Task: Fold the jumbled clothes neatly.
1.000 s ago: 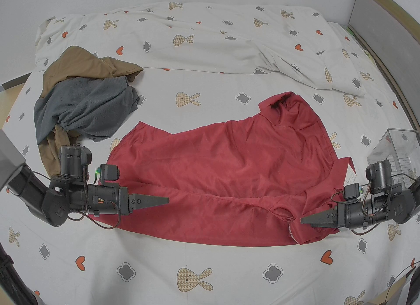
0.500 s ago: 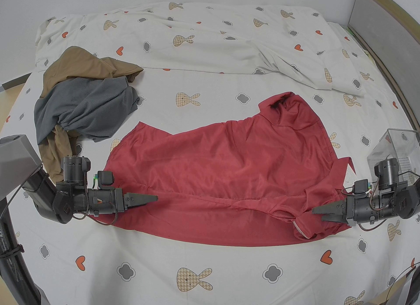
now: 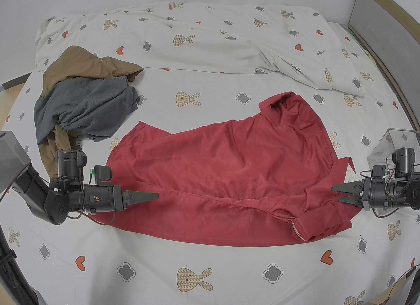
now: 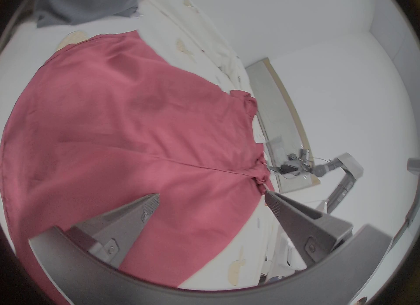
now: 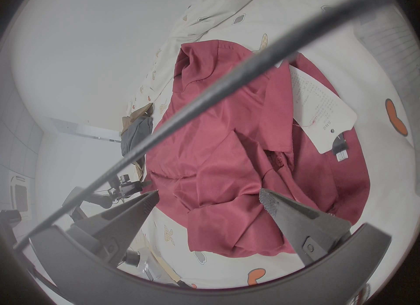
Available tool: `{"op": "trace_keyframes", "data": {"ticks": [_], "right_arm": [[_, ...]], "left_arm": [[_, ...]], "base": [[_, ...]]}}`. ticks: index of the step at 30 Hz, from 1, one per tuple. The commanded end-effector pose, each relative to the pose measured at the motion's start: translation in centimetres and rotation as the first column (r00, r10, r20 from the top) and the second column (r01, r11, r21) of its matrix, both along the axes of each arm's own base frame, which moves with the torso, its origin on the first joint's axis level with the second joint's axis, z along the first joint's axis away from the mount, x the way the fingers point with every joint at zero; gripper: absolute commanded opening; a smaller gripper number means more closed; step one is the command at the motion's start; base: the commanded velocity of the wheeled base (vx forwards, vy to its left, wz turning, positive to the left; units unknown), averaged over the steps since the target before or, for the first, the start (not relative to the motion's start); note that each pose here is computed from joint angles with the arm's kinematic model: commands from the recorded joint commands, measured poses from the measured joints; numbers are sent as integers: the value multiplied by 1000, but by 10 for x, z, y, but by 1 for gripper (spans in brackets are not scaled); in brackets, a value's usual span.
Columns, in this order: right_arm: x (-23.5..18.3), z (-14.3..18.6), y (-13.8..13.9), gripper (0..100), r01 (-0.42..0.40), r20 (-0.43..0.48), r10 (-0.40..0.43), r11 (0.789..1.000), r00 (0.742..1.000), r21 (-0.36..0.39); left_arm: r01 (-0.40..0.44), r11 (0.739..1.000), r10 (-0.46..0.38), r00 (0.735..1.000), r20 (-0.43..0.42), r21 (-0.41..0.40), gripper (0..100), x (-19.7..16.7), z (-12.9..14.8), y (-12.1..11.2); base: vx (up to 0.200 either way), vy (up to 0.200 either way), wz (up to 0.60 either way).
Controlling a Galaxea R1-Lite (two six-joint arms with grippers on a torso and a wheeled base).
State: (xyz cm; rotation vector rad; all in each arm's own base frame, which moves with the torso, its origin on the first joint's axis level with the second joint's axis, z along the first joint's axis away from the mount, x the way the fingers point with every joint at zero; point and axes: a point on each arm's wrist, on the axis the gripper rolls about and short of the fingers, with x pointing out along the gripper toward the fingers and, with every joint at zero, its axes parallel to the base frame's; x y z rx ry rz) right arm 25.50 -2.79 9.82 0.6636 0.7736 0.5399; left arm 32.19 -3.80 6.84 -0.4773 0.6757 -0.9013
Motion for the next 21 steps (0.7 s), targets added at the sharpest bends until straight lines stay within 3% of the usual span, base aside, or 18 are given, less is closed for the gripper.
{"op": "trace_keyframes", "data": {"ticks": [1,9,13,21], "right_arm": [[14,-9,-5,100,7,-19,-6,1000,1000,5],[26,-20,-4,100,-5,-49,6,1000,999,11],[33,-22,5,100,-37,-54,38,999,998,12],[50,-29,26,100,-106,-64,107,994,992,14]], "left_arm": [[124,992,-122,989,86,-10,100,-26,32,-34],[232,973,-231,971,58,-10,100,-30,24,-68],[290,957,-290,957,4,-7,100,-23,2,-91],[349,937,-349,937,-7,-21,100,-17,-3,-120]], "base": [[0,0,0],[0,0,0],[0,0,0],[0,0,0]]}}
